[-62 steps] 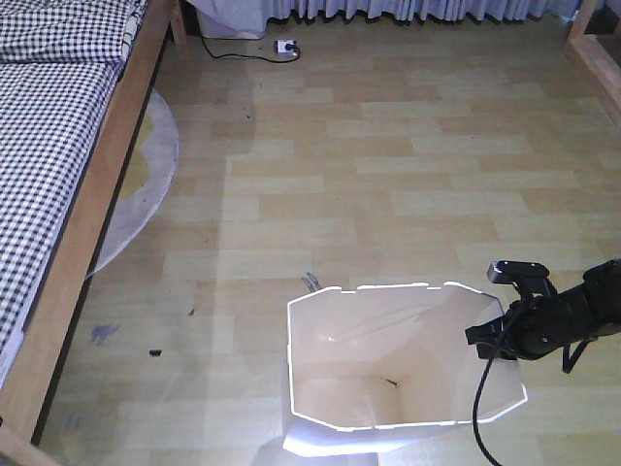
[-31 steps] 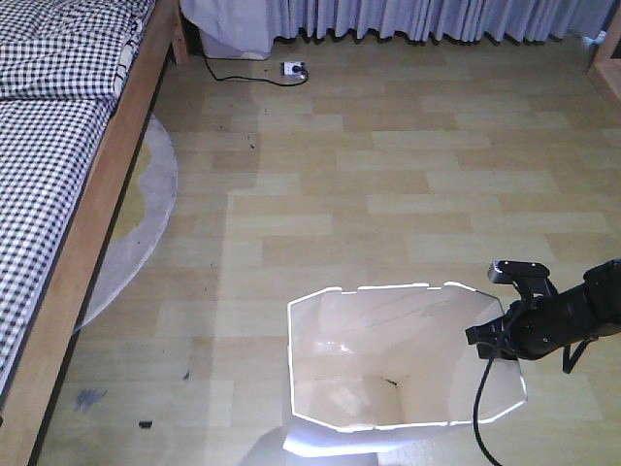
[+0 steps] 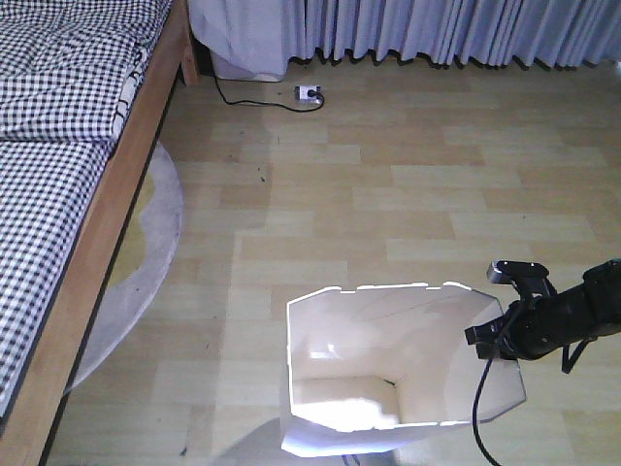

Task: Move trash bin to bedside with robot
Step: 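Drive toward the bed's head beside the curtains, carrying the bin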

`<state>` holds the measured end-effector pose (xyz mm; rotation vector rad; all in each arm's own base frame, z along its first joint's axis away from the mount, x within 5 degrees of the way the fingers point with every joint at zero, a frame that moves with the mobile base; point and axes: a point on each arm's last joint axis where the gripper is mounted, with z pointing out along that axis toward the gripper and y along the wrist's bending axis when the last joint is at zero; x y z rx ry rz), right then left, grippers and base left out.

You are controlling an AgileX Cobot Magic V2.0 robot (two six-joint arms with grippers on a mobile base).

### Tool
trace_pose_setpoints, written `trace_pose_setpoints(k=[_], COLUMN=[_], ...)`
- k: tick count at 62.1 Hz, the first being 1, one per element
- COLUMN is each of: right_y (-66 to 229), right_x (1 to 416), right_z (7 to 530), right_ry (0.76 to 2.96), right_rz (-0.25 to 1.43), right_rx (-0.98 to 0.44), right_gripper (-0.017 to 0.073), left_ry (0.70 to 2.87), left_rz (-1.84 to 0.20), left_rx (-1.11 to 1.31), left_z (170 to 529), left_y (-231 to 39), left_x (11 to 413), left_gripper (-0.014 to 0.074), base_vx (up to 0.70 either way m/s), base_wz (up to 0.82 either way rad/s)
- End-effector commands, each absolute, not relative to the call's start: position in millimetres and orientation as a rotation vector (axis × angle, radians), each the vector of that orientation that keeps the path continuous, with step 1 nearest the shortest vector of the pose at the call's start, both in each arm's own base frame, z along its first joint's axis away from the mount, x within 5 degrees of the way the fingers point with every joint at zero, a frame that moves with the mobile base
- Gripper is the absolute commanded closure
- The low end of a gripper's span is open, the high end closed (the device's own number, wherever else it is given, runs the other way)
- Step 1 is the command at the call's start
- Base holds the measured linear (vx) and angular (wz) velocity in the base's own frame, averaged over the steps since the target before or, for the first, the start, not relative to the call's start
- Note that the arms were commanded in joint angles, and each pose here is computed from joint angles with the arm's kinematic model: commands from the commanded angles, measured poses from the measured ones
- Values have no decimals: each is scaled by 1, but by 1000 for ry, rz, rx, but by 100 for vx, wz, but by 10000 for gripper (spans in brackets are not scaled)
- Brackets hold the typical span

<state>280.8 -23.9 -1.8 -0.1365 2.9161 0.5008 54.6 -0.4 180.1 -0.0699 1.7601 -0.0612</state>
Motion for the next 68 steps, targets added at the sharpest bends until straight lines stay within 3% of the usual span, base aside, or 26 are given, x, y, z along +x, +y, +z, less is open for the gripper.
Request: trace_pose_setpoints(k=[1, 68], right_y=[-12, -12], right_x=[291, 291], right_z=[25, 25], right_ry=[2791, 2791], right_rz=[720, 720], right_rx=[-130, -130], right_gripper=[565, 565], left_ry=[1705, 1705], left_rz=[-78, -78], left_rx=[-81, -81], left_z=[178, 178], left_y=[-1, -1], left_x=[56, 56], left_gripper=[599, 599], base_vx=[43, 41], base_wz=[5, 2])
